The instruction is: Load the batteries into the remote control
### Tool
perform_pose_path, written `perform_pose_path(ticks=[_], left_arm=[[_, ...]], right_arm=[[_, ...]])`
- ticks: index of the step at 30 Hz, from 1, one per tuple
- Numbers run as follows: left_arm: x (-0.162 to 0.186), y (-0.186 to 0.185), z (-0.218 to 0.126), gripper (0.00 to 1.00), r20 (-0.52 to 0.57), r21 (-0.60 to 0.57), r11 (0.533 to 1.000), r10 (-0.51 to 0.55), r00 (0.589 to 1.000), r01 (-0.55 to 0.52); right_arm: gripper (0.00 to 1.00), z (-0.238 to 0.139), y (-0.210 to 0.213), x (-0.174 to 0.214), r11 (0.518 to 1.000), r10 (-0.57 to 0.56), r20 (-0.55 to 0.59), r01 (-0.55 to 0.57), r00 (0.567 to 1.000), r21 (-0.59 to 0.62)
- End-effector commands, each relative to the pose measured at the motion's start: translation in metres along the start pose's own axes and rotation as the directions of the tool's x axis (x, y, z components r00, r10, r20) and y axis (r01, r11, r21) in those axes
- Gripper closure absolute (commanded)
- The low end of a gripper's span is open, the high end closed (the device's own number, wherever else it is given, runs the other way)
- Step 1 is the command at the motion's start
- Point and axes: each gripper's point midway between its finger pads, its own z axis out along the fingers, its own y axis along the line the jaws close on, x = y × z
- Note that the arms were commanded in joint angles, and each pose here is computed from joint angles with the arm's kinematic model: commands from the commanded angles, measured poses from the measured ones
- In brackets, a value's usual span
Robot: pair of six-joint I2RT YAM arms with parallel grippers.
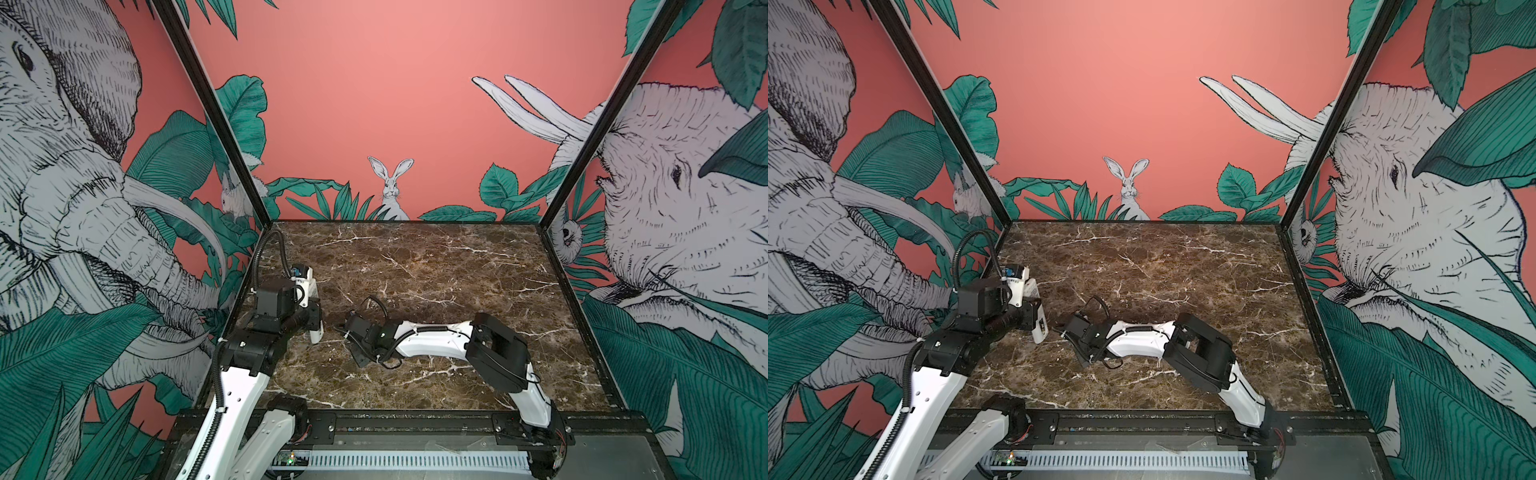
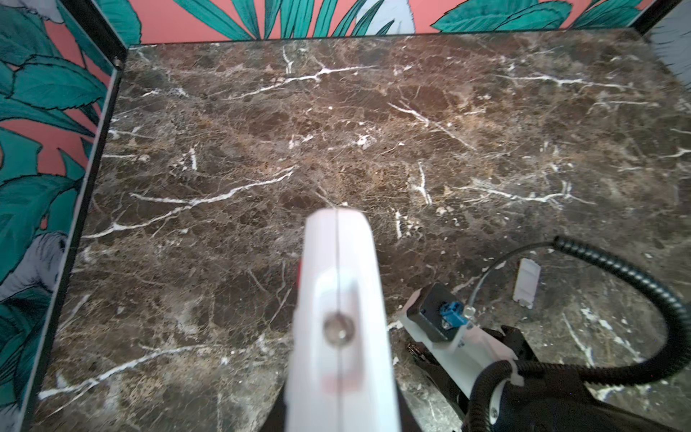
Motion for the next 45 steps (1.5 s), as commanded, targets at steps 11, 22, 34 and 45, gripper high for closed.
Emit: perform_pose_path(ticks=[11,22,34,45], left_arm=[[-0.034,-0.071,-0.007,1.0,0.105,0.426,0.904,-0.09,0.99,0.037],[-0.039,-0.075,0.005,1.0,0.077,0.455,0.887,-0.124,0.989,0.076],[-0.032,-0.07,0.011,1.0,0.06,0.433,0.898,-0.117,0.991,0.08],[-0.03,-0.07,0.017,1.0,0.055,0.434,0.897,-0.125,0.991,0.089]], right_arm=[[0.87,-0.051,-0.078,0.028,0.994,-0.107,-0.038,0.108,0.994,0.022],[0.87,-0.075,-0.063,0.084,0.853,-0.505,-0.14,0.466,0.852,-0.236],[0.85,-0.058,-0.097,0.111,0.669,-0.74,-0.278,0.709,0.612,-0.222],[0.86,-0.062,-0.069,0.106,0.506,-0.861,-0.079,0.828,0.503,-0.242]])
